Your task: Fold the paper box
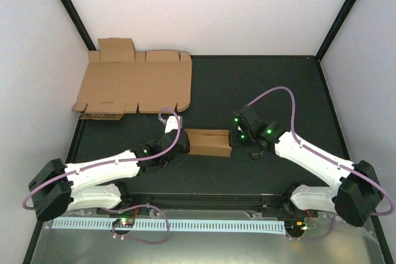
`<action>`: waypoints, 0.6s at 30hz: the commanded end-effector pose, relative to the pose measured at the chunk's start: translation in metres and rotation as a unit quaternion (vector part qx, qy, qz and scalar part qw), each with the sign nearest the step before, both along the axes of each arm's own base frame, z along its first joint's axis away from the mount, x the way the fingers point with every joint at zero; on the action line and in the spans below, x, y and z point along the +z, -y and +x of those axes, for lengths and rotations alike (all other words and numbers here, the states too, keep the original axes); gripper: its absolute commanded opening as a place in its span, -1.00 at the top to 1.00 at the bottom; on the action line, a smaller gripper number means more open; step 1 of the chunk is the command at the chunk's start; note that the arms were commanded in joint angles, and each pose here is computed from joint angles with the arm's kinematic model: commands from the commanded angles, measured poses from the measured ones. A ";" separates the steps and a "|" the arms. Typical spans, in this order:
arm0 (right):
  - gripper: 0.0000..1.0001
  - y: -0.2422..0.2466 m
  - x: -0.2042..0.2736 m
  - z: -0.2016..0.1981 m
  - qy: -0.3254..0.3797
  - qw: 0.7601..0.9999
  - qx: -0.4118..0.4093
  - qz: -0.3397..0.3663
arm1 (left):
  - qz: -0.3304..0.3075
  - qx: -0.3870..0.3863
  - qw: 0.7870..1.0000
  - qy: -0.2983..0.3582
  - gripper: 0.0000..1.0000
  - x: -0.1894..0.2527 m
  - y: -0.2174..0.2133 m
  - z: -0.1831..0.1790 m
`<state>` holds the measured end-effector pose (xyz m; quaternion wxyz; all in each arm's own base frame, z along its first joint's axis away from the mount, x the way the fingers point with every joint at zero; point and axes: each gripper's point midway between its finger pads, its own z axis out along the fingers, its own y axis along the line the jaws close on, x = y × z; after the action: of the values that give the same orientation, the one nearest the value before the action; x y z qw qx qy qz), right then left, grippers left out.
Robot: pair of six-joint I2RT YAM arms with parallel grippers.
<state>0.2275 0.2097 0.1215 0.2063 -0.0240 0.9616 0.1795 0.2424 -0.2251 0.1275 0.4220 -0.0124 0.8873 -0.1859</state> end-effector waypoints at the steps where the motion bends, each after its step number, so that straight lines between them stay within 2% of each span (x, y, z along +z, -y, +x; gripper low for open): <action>1: 0.97 -0.008 0.003 0.000 0.003 0.999 -0.014 0.034 | 0.024 -0.008 0.999 -0.038 0.97 -0.018 -0.002 -0.011; 18: 0.97 -0.001 -0.011 -0.008 0.011 0.999 0.015 -0.052 | 0.031 -0.010 0.999 -0.036 0.97 -0.020 -0.001 -0.011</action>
<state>0.2277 0.2107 0.1195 0.2285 -0.0301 0.9600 0.1593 0.2422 -0.2252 0.1272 0.4229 -0.0142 0.8870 -0.1849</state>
